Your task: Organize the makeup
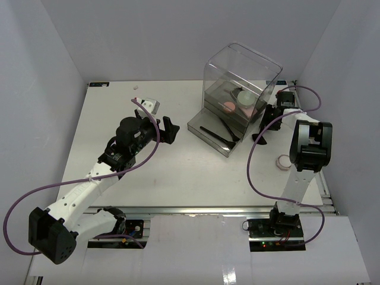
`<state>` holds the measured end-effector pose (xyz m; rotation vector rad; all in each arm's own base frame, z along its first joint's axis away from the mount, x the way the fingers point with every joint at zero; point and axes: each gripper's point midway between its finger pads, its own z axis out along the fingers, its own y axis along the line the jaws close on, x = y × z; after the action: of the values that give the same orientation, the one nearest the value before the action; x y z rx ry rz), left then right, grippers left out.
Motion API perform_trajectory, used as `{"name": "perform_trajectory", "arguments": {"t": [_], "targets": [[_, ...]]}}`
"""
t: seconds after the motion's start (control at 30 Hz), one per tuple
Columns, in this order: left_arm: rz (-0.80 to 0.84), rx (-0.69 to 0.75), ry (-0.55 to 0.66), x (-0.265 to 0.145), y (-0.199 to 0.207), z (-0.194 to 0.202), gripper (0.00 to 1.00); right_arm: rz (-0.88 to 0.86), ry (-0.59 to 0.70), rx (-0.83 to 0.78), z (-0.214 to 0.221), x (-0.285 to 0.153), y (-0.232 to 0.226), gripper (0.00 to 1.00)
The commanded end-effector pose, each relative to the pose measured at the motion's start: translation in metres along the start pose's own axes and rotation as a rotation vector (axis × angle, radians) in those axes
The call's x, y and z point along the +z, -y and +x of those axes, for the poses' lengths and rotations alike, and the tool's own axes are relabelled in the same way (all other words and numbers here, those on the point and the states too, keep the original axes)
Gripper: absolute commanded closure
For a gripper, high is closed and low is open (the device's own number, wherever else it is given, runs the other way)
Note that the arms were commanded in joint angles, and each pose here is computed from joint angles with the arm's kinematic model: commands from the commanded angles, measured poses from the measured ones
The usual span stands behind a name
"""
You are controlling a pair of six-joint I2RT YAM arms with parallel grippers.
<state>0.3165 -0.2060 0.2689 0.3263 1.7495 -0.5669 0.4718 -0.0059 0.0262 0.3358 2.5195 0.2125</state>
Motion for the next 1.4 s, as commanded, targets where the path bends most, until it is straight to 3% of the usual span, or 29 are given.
{"name": "perform_trajectory", "arguments": {"t": [0.0,0.27,0.4,0.47,0.77,0.97,1.1,1.23,1.37], "targets": [[0.001,-0.004,0.004,0.001,-0.001,0.001,0.02,0.027,-0.021,-0.054,0.009,0.004,0.002,0.61],[-0.024,-0.003,-0.031,0.009,-0.007,0.013,0.02,0.040,-0.041,-0.096,0.022,-0.007,0.014,0.70],[-0.028,-0.001,-0.033,0.009,-0.008,0.014,0.02,0.031,-0.023,-0.078,0.021,-0.019,0.025,0.83],[-0.024,-0.003,-0.034,0.009,-0.007,0.014,0.02,0.008,0.012,-0.066,0.013,-0.029,0.028,0.92],[0.009,-0.018,-0.014,0.009,-0.001,0.009,0.02,-0.216,0.275,-0.116,-0.012,-0.114,0.003,0.92],[0.022,-0.017,-0.007,0.009,0.001,0.009,0.02,-0.233,0.559,-0.317,-0.025,-0.202,-0.016,0.92],[0.048,-0.031,-0.004,0.010,0.005,0.013,0.02,-0.270,0.642,-0.465,-0.005,-0.231,-0.028,0.92],[0.082,-0.107,-0.049,0.014,0.013,0.026,0.02,-0.455,0.745,-0.886,0.038,-0.276,-0.067,0.92],[0.121,-0.209,-0.066,0.009,0.022,0.030,0.02,-0.689,0.757,-1.141,0.081,-0.312,-0.103,0.92]]}}
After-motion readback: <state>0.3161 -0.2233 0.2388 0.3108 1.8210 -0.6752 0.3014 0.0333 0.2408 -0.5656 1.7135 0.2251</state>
